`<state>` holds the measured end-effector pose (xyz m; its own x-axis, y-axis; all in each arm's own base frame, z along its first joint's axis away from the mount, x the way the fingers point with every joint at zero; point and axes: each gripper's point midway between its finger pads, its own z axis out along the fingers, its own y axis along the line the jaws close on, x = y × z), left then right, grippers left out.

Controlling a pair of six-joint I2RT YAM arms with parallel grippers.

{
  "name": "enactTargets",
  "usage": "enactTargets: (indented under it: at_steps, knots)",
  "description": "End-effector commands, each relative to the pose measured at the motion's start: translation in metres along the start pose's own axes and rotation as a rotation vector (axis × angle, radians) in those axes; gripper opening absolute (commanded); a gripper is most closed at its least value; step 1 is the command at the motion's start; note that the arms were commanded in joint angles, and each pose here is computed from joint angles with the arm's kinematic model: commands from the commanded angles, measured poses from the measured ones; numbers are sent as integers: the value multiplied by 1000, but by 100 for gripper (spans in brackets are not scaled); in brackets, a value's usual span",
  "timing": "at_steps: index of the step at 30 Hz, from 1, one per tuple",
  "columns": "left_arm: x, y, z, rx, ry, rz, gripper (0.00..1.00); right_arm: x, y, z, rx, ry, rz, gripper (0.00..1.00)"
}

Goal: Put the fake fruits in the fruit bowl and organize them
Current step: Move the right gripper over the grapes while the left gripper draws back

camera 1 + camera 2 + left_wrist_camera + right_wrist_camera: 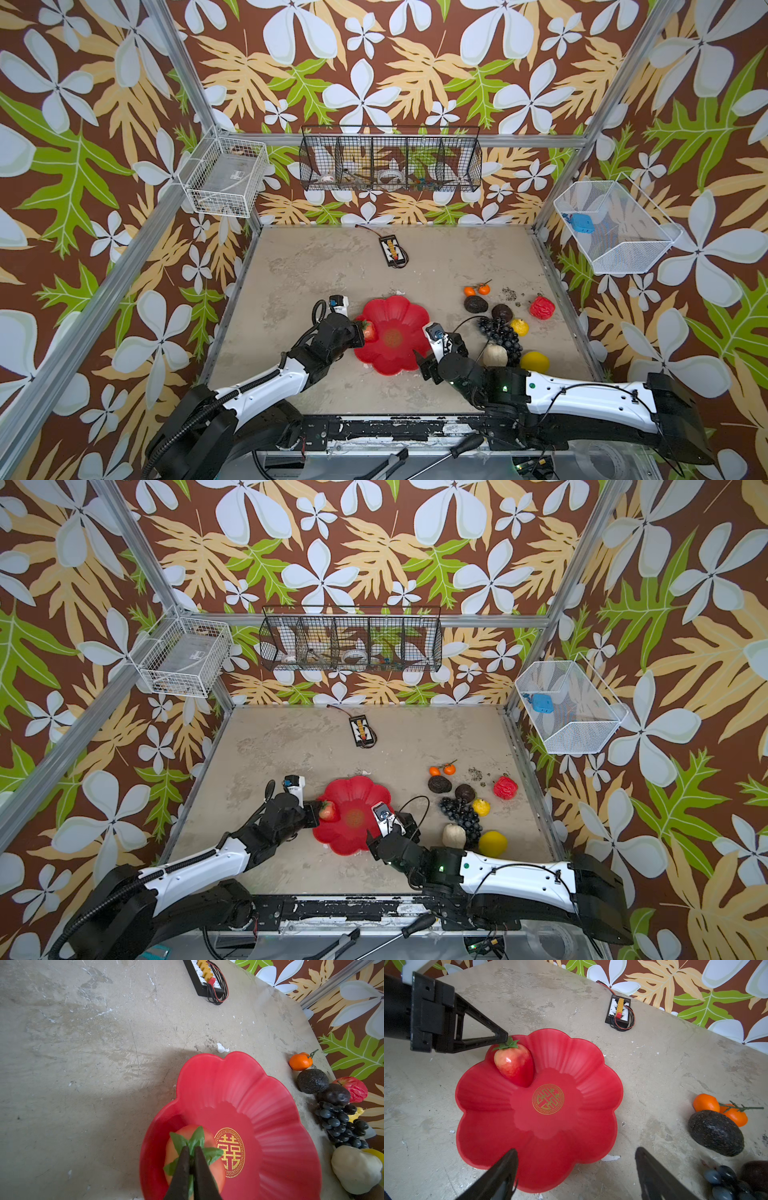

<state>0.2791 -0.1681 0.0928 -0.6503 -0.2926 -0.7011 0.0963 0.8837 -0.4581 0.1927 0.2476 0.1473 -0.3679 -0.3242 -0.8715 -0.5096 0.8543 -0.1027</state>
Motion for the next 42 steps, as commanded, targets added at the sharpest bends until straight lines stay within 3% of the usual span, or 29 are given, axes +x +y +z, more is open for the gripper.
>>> enactTargets:
  at_steps: [1, 7, 13, 15, 23, 31, 36, 42]
  knots:
    - [-6, 1, -2, -8, -27, -6, 13, 0, -6, -1, 31, -2, 6, 88]
    - [-8, 2, -5, -26, -25, -13, 16, -7, -26, -6, 88, -27, 92, 90]
    - [-17, 3, -14, -42, -47, -16, 26, -14, -51, -12, 121, -41, 174, 91]
    - [-21, 0, -20, -41, -49, -23, 31, -17, -61, -15, 144, -48, 196, 96]
    - [-29, -8, -48, 27, -74, -76, 43, -14, -121, -18, 252, 65, 370, 97]
    - [-20, 9, -70, 62, -161, -68, 59, 50, -172, -32, 495, 210, 640, 100]
    - [-10, 19, -73, 68, -193, -52, 67, 84, -175, -36, 563, 279, 712, 100]
    - [-8, 18, -73, 101, -212, -37, 72, 112, -182, -44, 678, 359, 712, 100]
